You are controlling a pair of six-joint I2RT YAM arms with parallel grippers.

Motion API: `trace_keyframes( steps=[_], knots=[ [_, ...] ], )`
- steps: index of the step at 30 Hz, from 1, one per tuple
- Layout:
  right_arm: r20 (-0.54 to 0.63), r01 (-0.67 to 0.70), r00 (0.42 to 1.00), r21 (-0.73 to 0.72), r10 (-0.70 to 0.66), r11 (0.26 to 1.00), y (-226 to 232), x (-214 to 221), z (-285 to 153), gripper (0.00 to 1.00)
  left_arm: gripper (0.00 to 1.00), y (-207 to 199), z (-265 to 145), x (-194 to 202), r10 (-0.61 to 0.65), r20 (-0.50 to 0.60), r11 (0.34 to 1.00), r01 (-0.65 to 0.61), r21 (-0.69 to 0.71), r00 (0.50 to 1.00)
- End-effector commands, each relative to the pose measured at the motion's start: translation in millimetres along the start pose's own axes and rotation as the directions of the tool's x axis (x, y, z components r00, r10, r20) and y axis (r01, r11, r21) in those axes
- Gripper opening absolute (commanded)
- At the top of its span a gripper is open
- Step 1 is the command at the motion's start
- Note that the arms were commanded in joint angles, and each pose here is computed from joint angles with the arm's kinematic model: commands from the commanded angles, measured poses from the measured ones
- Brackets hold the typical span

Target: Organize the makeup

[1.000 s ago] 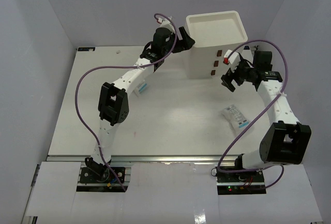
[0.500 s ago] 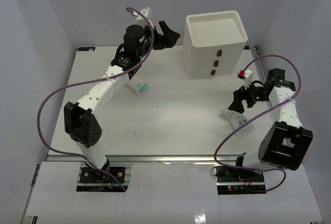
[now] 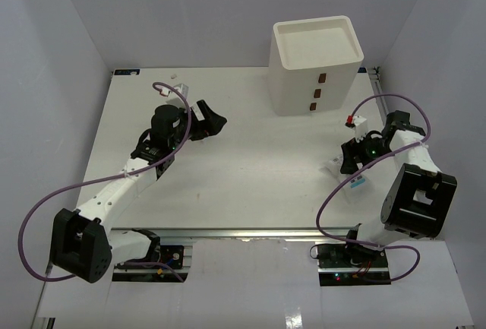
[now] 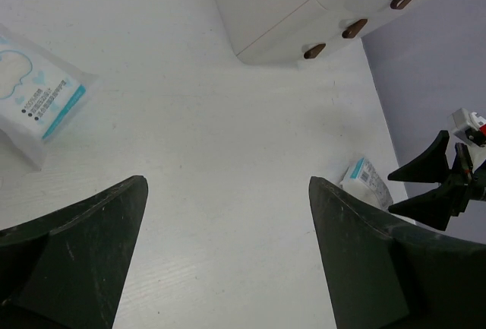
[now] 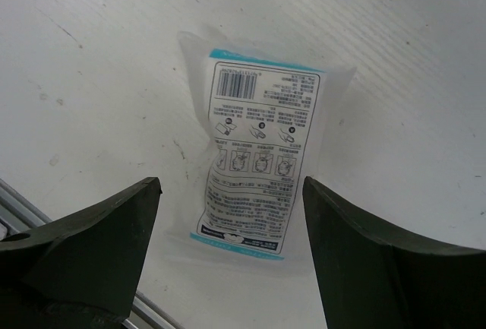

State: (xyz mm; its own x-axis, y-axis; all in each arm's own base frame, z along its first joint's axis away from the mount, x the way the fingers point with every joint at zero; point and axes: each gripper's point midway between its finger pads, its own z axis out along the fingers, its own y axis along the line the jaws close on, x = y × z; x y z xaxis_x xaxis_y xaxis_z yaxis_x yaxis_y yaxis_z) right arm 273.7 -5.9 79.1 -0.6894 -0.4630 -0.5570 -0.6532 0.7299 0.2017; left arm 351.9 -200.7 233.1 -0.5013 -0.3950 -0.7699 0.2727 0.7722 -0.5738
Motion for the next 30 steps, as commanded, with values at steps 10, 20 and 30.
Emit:
trace_keyframes(
  steps=[10, 20, 30],
  knots=[
    [-0.055, -0.026, 0.998, 0.100, 0.032, 0.995, -25, 18, 12, 0.72, 0.98, 14, -12, 15, -0.110, -0.014, 0.992, 0.109, -0.061, 0.994],
    [-0.077, -0.062, 0.995, 0.047, 0.065, 0.997, -21, 28, 24, 0.39, 0.98, 23, -7, 27, -0.152, -0.046, 0.984, 0.147, -0.097, 0.987],
    [0.034, 0.001, 0.999, -0.024, 0.000, 1.000, 1, -4, 4, 0.08, 0.98, 29, -5, 32, -0.158, -0.054, 0.981, 0.150, -0.124, 0.986]
  ],
)
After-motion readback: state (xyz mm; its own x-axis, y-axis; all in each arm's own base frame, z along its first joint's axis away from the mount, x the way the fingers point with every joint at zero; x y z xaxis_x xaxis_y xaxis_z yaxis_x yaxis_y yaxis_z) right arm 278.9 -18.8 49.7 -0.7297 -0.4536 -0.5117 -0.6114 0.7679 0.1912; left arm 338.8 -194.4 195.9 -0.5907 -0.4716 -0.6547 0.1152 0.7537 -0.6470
